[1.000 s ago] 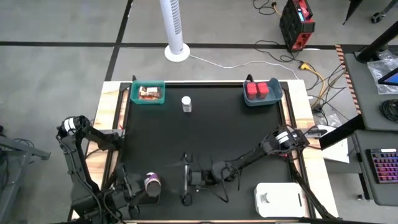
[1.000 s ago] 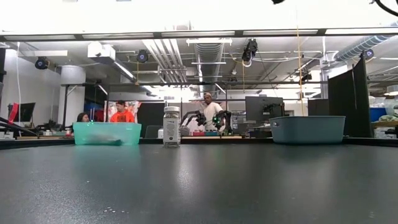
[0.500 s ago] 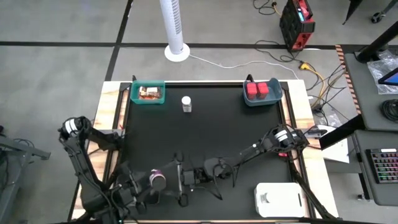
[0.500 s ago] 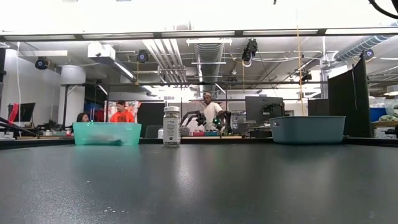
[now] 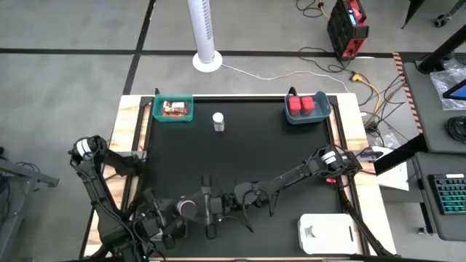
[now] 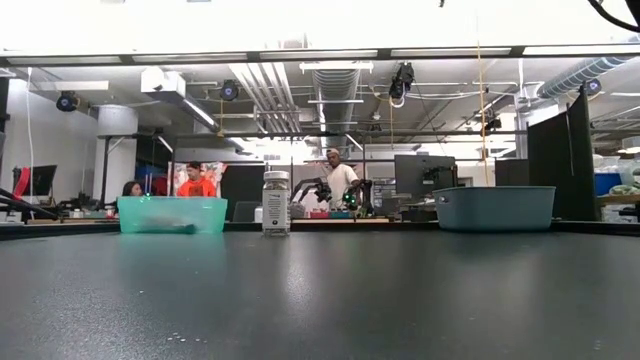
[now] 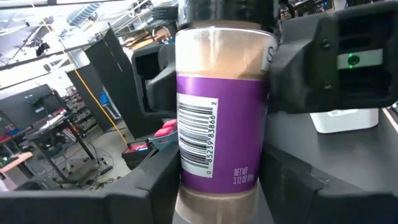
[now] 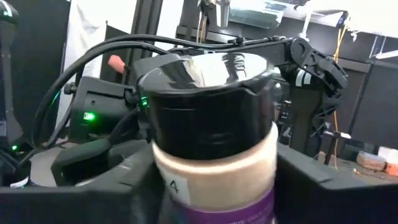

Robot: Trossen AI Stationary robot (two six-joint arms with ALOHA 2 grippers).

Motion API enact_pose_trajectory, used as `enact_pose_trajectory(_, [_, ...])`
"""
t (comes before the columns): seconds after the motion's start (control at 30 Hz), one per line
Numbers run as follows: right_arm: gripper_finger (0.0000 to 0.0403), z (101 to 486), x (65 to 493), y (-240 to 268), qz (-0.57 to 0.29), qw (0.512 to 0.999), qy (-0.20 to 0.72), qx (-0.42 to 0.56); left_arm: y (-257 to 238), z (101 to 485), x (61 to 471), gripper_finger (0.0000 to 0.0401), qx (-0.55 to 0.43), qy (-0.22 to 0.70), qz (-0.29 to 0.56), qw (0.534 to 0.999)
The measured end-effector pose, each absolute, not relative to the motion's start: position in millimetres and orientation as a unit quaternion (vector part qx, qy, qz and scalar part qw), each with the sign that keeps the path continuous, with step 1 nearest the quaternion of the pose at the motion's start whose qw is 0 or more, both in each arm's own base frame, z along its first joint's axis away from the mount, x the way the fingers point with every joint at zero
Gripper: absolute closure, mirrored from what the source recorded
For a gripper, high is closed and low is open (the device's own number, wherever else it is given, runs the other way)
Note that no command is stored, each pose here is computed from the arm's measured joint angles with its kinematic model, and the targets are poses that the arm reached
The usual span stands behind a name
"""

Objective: Sort spices by type
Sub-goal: Put the black seasoning bottle into the black bin

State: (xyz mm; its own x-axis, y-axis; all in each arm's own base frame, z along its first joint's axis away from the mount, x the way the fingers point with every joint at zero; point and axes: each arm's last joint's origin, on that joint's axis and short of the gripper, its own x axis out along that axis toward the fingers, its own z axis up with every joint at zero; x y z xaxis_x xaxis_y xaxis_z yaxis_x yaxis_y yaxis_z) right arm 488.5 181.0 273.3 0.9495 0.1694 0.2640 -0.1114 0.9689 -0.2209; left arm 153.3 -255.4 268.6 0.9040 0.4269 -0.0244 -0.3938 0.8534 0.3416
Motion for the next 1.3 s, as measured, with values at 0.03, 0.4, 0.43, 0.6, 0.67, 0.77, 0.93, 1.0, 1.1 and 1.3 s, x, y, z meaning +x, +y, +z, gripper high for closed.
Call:
enact_pose_trajectory(0.03, [0.0191,273.1,488.8,180.3,0.072,0.982,-0.141,-0.103,-255.5,268.7,153.4,0.0216,0.164,0.049,0.214,0.962])
enact_pose_trajectory(0.4, [0.0255,277.4,481.1,183.6,0.04,0.989,-0.047,-0.134,-263.1,281.7,152.4,0.0112,0.182,0.118,0.181,0.959])
enact_pose_trajectory(0.43, [0.0251,279.4,477.7,185.1,0.027,0.99,-0.025,-0.14,-264.4,285.1,152.6,0.0109,0.184,0.121,0.178,0.959])
enact_pose_trajectory(0.6, [0.0236,277.3,462.4,196.1,-0.024,0.982,0.071,-0.176,-269.2,302.6,153.7,0.0107,0.201,0.121,0.169,0.957])
enact_pose_trajectory(0.67, [0.024,276.0,458.2,203.0,-0.039,0.979,0.08,-0.185,-267.5,307.1,158.1,0.0107,0.208,0.113,0.18,0.955])
enact_pose_trajectory(0.77, [0.0246,277.5,453.8,211.0,-0.043,0.977,0.077,-0.193,-262.2,308.4,166.0,0.0107,0.218,0.104,0.201,0.949])
enact_pose_trajectory(0.93, [0.0241,278.0,452.4,212.7,-0.046,0.978,0.078,-0.188,-256.6,307.8,174.9,0.0107,0.214,0.115,0.213,0.946])
enact_pose_trajectory(1.0, [0.024,278.1,452.2,213.0,-0.046,0.979,0.078,-0.185,-256.8,307.7,176.2,0.0107,0.21,0.115,0.214,0.947])
enact_pose_trajectory(1.1, [0.0241,278.0,452.1,213.4,-0.044,0.979,0.078,-0.184,-259.1,307.5,177.4,0.0107,0.196,0.119,0.209,0.951])
enact_pose_trajectory(1.3, [0.0242,277.8,452.0,213.8,-0.038,0.977,0.079,-0.195,-269.0,309.9,183.0,0.0107,0.18,0.128,0.187,0.957])
